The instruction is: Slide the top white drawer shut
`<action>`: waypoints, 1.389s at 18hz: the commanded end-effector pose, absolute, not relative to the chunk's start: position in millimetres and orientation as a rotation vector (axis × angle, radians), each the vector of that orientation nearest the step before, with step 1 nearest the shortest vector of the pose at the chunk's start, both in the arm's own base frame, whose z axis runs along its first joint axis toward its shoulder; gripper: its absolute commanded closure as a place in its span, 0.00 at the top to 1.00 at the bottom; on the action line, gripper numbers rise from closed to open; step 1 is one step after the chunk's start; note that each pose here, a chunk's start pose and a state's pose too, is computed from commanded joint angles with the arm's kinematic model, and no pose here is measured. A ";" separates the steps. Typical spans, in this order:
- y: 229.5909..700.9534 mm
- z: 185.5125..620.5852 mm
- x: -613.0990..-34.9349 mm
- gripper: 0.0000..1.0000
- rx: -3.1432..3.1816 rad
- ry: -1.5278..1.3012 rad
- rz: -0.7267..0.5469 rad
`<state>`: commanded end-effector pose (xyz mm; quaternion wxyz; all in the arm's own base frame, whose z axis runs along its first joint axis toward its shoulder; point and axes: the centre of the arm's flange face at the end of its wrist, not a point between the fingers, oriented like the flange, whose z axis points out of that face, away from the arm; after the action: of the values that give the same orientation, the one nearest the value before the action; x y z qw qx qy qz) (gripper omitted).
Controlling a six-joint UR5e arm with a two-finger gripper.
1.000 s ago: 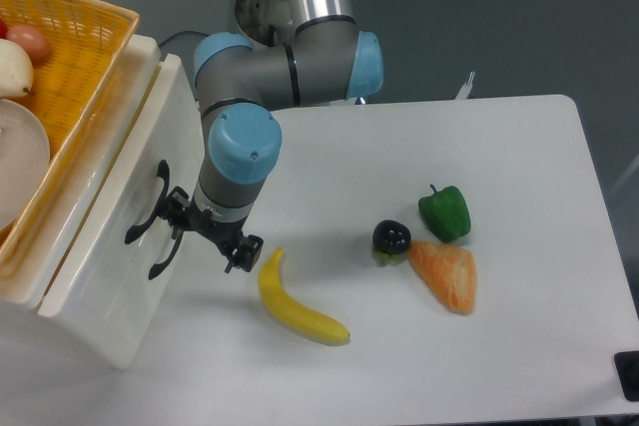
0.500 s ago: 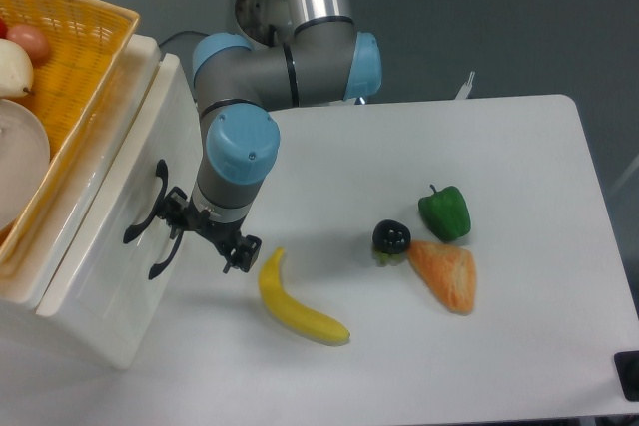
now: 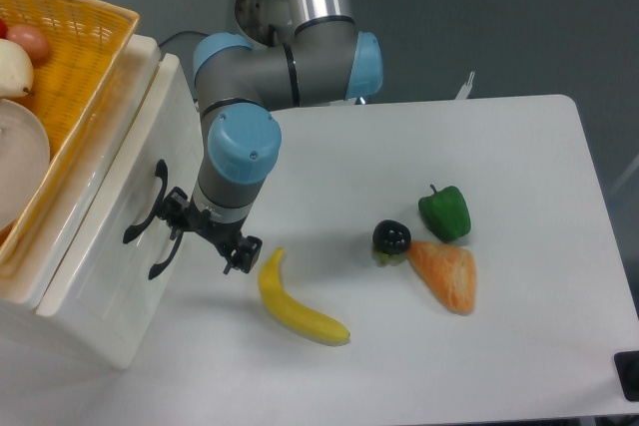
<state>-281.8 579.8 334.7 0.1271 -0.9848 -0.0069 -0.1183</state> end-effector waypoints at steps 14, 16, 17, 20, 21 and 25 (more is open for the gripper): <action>480.7 379.0 -400.6 1.00 -2.913 0.342 0.031; 465.4 384.2 -412.5 1.00 -2.950 0.468 0.105; 457.8 389.0 -416.6 1.00 -2.960 0.524 0.132; 438.4 397.1 -429.2 1.00 -2.938 0.661 0.160; 432.4 400.6 -434.0 1.00 -2.930 0.707 0.176; 413.9 407.2 -445.2 1.00 -2.893 0.870 0.196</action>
<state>-445.2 413.9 407.2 0.0571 -0.9540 0.2870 0.0647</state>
